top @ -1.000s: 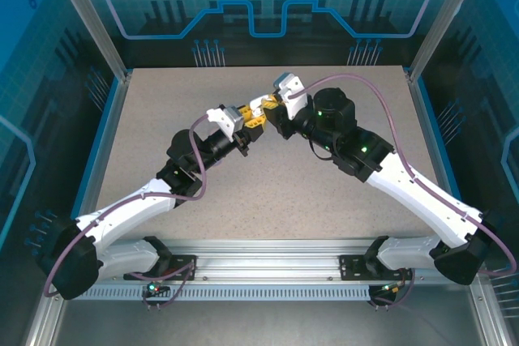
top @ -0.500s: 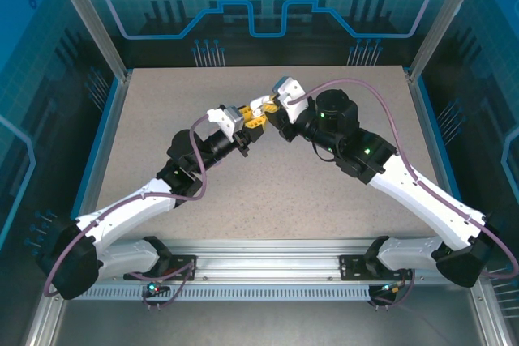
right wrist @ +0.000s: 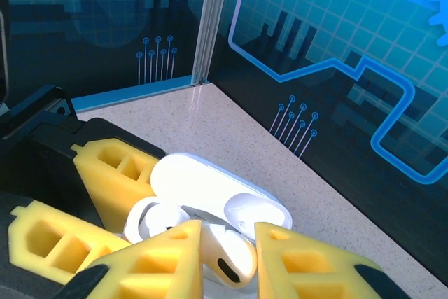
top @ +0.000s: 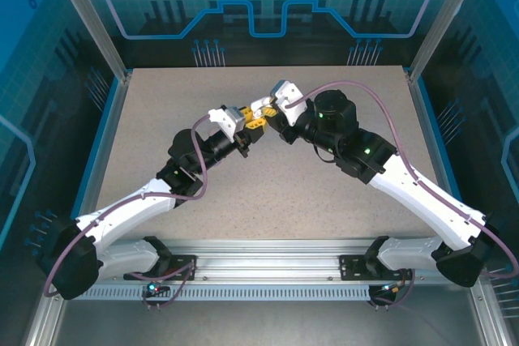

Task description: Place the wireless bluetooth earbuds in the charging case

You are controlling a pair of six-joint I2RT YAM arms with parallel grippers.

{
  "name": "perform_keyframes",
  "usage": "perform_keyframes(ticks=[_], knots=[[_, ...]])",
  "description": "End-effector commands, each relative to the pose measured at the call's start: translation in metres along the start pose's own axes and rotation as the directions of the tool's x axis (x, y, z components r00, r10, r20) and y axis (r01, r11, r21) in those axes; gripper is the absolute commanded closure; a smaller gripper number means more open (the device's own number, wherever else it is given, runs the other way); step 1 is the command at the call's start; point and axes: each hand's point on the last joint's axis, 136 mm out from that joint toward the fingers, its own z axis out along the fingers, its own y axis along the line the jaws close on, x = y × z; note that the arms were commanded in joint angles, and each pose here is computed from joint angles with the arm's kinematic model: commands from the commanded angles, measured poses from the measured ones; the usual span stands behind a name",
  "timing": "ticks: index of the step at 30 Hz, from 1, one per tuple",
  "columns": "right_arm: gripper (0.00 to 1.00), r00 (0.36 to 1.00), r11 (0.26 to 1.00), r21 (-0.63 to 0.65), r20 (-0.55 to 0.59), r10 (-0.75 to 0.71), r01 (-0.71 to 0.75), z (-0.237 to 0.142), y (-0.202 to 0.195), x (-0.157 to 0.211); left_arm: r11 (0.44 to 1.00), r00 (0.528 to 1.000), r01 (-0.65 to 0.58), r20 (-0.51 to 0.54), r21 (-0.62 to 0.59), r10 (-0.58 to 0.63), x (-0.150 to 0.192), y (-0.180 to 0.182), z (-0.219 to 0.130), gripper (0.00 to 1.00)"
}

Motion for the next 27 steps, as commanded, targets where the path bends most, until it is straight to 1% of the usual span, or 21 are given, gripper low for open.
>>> perform_keyframes(ticks=[1,6,17,19,21,23,24,26,27], knots=[[0.75,0.997,0.997,-0.075,-0.071,-0.019,0.014,0.002,0.019,0.016,1.0,0.987,-0.016,0.161,0.007,0.015,-0.054,-0.003,-0.004,1.0],[0.68,0.999,0.998,-0.061,-0.051,-0.007,0.004,0.0,0.016,0.008,1.0,0.987,-0.015,0.159,0.008,0.014,-0.054,-0.003,-0.004,1.0],[0.6,1.0,0.999,-0.044,-0.017,0.011,-0.012,-0.004,0.011,-0.004,1.0,0.987,-0.013,0.158,0.007,0.012,-0.053,-0.003,-0.004,1.0],[0.58,1.0,1.0,-0.022,-0.014,0.021,-0.021,-0.005,0.007,-0.005,1.0,0.988,-0.011,0.155,0.003,0.011,-0.052,-0.002,-0.004,1.0],[0.56,0.997,0.997,0.023,-0.009,0.076,-0.076,-0.01,-0.005,-0.001,1.0,0.988,-0.008,0.152,-0.012,0.01,-0.05,0.0,-0.004,1.0],[0.5,0.983,0.98,0.076,0.008,0.185,-0.185,-0.018,-0.024,0.009,0.999,0.99,0.001,0.144,-0.046,0.006,-0.046,0.006,-0.005,1.0],[0.48,0.967,0.962,0.1,0.02,0.255,-0.255,-0.024,-0.034,0.017,0.998,0.99,0.001,0.14,-0.062,0.008,-0.044,0.009,-0.006,1.0],[0.46,0.934,0.924,0.143,0.019,0.356,-0.355,-0.033,-0.047,0.036,0.996,0.991,0.002,0.131,-0.084,0.009,-0.041,0.013,-0.007,1.0],[0.44,0.912,0.896,0.183,0.004,0.411,-0.404,-0.035,-0.054,0.053,0.996,0.992,0.001,0.127,-0.09,0.01,-0.039,0.013,-0.008,1.0]])
